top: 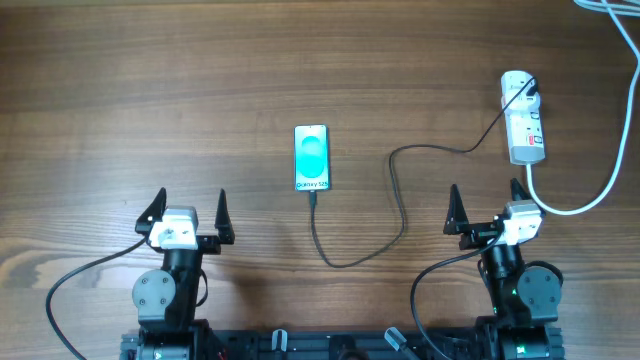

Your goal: Plug charger to phone and switch on socket

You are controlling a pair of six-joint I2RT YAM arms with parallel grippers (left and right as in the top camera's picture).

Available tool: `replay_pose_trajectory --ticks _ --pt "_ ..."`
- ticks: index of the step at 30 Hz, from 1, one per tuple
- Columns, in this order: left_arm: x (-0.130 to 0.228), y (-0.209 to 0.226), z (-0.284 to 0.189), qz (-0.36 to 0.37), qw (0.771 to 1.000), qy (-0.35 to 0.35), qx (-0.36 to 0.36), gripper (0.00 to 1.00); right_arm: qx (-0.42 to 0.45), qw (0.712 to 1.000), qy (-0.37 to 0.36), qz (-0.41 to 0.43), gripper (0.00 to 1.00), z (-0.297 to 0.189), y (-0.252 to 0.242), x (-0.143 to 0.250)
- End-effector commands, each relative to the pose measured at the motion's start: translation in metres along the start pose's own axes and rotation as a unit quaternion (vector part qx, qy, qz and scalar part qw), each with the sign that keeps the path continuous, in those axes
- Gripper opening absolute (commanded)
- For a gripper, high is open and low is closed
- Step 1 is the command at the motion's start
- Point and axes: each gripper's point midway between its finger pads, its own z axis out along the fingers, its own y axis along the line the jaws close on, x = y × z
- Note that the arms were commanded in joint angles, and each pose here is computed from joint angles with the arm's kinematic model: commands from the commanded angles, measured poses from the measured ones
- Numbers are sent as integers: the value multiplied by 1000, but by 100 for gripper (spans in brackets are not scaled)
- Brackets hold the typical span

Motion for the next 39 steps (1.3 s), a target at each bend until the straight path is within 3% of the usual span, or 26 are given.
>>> replay_pose_trajectory --ticks 1,11,26,39 --pt "2 4 0 -1 1000 2 -9 100 7 1000 -6 -1 100 -1 -3 -3" --pt "2 20 -1 -85 995 -4 -55 100 7 1000 -6 -1 100 -1 -3 -3" --pt "2 12 -1 -31 999 1 -33 100 7 1000 -6 -1 100 -1 -3 -3" --pt "2 13 -1 -32 999 1 -35 100 7 1000 -6 -1 99 -1 -3 -3"
